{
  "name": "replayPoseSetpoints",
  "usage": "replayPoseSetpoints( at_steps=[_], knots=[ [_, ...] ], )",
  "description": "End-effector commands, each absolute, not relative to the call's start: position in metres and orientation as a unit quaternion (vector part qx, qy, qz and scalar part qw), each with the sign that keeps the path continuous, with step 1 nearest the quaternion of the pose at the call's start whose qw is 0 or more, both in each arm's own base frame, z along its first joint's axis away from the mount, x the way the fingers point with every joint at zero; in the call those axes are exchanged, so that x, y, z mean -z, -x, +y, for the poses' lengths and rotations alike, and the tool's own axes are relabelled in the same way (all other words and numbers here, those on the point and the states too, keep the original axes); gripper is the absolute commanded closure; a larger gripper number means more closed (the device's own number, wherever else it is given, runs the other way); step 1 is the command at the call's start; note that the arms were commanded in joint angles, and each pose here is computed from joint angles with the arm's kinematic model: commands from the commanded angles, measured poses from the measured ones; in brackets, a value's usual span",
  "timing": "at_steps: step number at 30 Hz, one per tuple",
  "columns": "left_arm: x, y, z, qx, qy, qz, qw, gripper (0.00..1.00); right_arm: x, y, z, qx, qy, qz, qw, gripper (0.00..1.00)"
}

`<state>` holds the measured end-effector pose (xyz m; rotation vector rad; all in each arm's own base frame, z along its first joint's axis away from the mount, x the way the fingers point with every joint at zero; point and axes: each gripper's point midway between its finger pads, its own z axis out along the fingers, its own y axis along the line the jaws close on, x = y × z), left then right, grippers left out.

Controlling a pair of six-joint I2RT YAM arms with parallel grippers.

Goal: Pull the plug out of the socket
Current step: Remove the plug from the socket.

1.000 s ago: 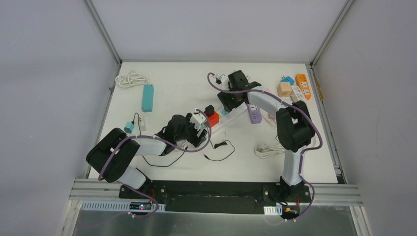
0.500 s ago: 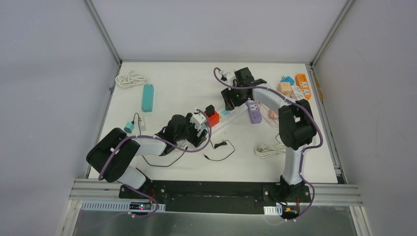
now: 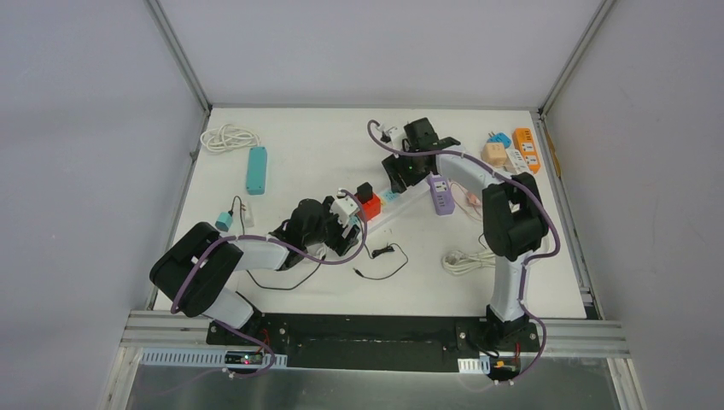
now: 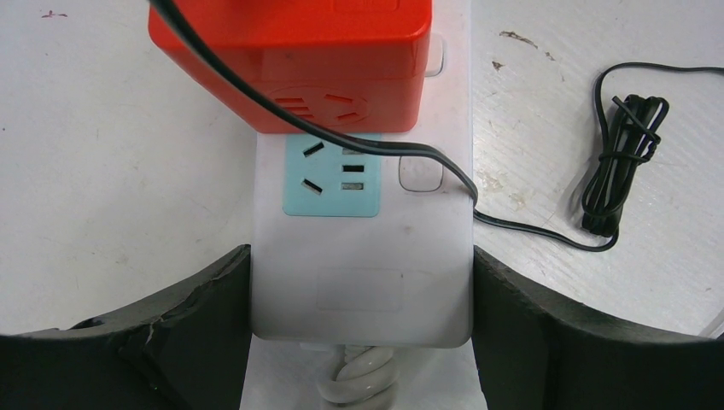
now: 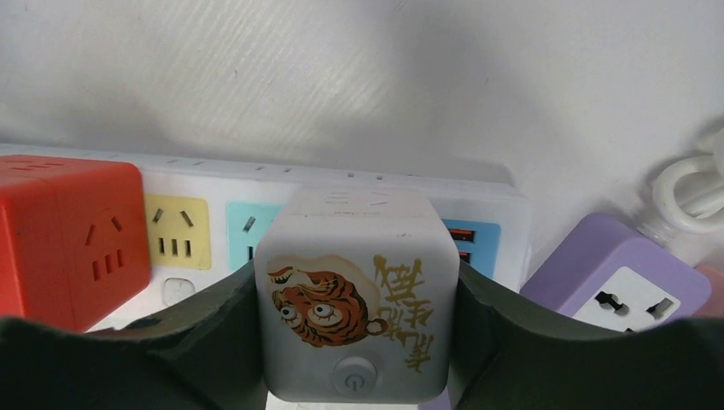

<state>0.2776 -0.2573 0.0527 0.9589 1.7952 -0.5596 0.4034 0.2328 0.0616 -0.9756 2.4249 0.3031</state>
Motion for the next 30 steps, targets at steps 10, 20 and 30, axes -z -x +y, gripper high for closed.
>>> replayPoseSetpoints(
  at_steps=[10,20,30],
  knots=[
    [-0.052,-0.264,-0.271,0.266,-0.416,0.732,0.469,1.0,-0.062,-0.386,0.236,-0.06,0.425,0.871,0.239,1.0],
    [-0.052,-0.263,-0.271,0.268,-0.418,0.731,0.468,1.0,-0.058,-0.376,0.234,-0.177,0.374,0.89,0.189,1.0],
    [-0.051,-0.262,-0.272,0.269,-0.419,0.732,0.465,1.0,-0.064,-0.386,0.233,-0.042,0.449,0.861,0.238,1.0]
  ],
)
